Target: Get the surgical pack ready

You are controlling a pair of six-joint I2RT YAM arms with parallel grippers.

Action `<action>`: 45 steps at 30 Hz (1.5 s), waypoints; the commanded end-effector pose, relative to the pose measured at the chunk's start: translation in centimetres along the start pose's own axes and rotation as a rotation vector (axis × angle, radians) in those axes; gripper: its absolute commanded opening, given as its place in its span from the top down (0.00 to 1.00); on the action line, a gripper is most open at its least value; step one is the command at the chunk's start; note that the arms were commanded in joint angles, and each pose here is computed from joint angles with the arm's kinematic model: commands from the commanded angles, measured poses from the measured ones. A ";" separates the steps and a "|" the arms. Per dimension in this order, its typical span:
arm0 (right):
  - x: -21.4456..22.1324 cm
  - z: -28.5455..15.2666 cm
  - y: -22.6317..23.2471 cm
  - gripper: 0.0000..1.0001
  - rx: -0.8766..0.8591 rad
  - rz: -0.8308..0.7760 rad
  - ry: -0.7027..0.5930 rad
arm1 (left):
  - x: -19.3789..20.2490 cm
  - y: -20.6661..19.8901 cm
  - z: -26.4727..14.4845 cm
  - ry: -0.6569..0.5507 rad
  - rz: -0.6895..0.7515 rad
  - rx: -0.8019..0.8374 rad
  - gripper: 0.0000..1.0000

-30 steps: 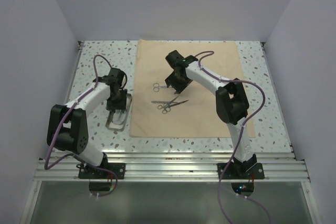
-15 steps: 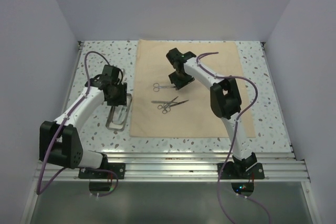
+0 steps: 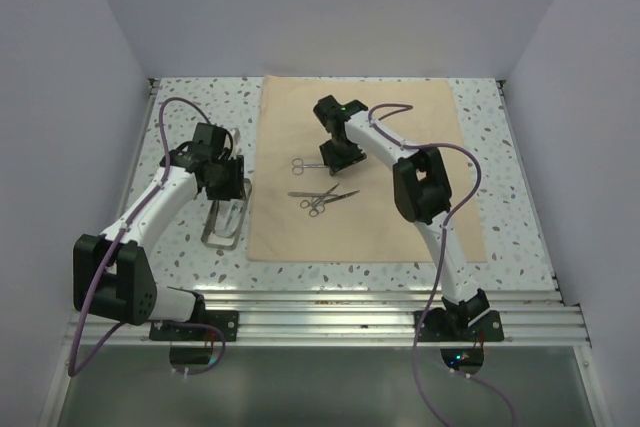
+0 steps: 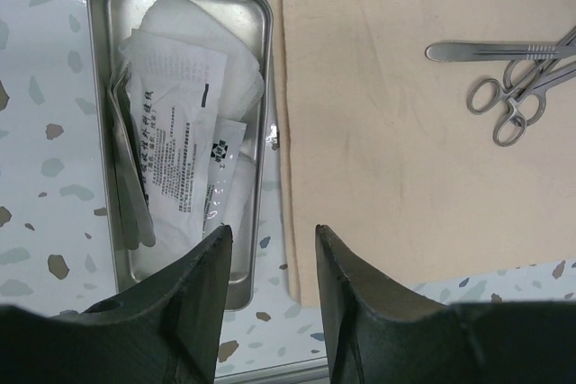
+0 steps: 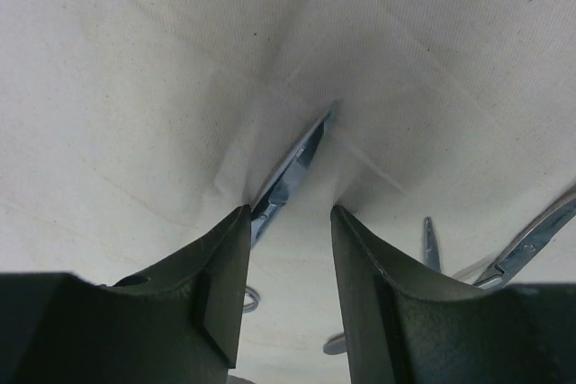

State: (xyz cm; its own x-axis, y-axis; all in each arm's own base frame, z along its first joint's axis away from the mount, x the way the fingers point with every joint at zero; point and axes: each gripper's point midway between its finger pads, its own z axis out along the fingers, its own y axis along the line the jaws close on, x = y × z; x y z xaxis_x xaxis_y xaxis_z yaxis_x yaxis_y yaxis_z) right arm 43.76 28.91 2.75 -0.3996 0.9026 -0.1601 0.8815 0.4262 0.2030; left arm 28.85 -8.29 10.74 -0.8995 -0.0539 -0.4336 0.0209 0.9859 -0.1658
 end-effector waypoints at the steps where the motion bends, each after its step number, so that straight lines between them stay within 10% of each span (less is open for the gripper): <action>1: -0.2 0.0 -0.2 0.56 0.031 0.046 -0.012 | -1.9 -0.9 -0.4 -0.055 -0.028 0.040 0.54; 29: 1.6 5.8 -5.8 0.53 0.309 -0.006 0.110 | -2.7 -1.2 -0.2 -0.067 -0.023 0.055 0.54; 45: 2.4 5.1 -4.2 0.87 0.252 0.016 0.151 | -2.5 -1.6 0.0 -0.050 -0.023 0.077 0.54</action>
State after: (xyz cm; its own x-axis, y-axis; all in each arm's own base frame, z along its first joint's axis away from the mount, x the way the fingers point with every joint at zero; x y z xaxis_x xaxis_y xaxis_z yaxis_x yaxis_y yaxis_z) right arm 42.56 29.05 1.56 -0.4071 0.9133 0.0126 0.9118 0.4056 0.0646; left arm 29.66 -9.25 10.79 -0.8987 -0.0697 -0.4330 0.0258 0.9772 -0.2108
